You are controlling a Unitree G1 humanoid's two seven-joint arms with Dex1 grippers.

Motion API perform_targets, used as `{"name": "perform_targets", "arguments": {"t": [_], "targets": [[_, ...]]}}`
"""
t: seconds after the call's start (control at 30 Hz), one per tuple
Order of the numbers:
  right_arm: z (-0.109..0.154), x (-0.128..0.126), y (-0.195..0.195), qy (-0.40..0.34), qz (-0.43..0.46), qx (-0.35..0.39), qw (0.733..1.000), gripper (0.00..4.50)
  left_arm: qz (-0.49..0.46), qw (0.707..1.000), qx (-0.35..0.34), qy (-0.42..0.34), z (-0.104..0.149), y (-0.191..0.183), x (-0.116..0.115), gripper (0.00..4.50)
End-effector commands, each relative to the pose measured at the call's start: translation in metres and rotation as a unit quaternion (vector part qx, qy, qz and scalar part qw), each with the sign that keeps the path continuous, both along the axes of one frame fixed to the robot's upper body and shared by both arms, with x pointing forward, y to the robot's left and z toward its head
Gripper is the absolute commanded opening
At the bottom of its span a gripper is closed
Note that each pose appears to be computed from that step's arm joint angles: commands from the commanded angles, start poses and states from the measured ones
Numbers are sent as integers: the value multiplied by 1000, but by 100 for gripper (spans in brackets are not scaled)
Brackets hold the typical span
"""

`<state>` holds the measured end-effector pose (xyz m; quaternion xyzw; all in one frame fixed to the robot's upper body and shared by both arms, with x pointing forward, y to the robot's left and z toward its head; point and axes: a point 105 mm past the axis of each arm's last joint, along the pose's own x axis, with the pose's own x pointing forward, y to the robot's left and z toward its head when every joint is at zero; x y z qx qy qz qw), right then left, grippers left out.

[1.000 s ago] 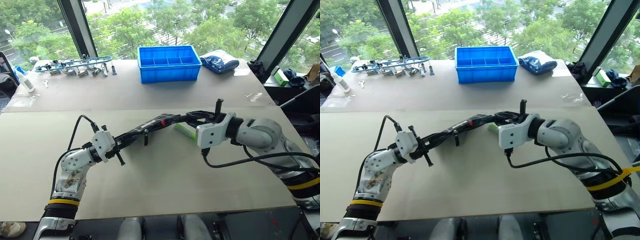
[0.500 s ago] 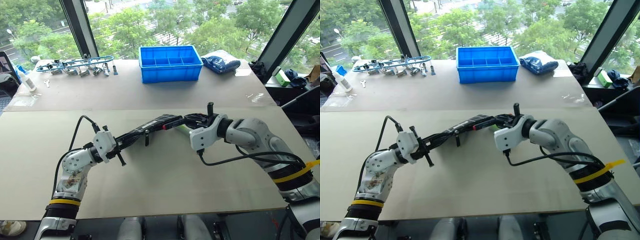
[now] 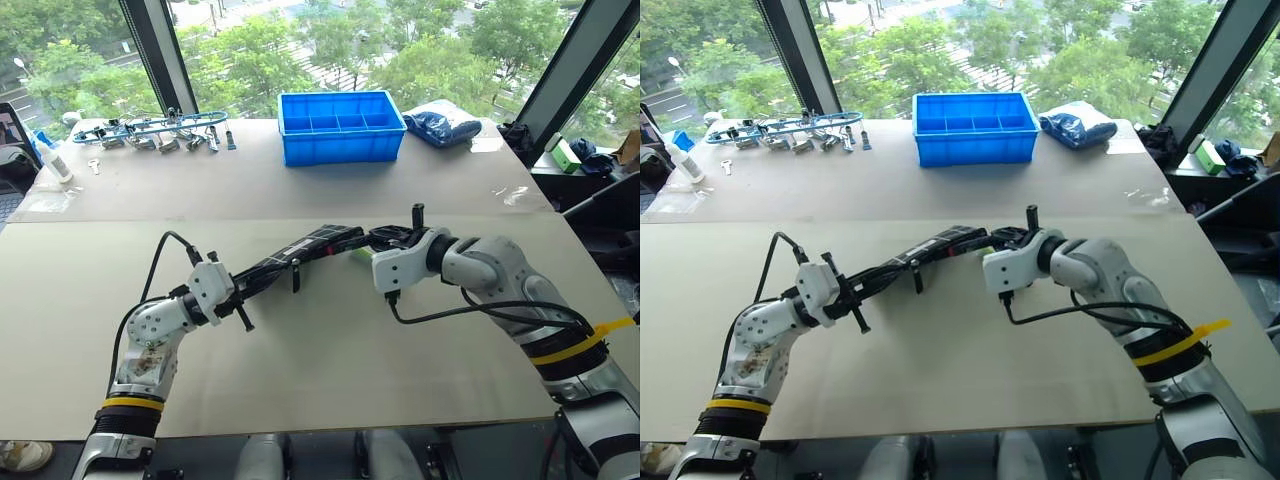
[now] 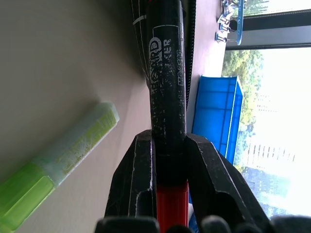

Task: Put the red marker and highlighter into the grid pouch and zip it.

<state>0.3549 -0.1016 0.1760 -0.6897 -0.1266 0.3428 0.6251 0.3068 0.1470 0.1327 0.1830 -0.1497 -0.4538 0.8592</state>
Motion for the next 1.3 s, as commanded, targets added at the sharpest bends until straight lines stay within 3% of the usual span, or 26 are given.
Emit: {"name": "perform_targets", "arguments": {"t": [0.03,0.2,0.6,0.97,1.27,1.3], "targets": [[26,5,-6,-34,-19,11,999,56,-9,1000,0,-30,10,-3,-1,0],[24,5,4,-43,-22,0,999,56,-8,1000,0,-30,10,-3,-1,0],[9,-19,64,-41,69,10,997,56,-9,1000,-2,-30,11,-4,0,0],[-11,-11,75,-49,130,-10,990,56,-17,999,-2,-30,12,-8,2,0],[-16,-10,83,17,140,62,988,56,-18,999,-4,-31,13,-10,1,0],[-13,-8,79,26,131,78,988,104,-17,999,-4,-31,13,-10,1,0]]}}
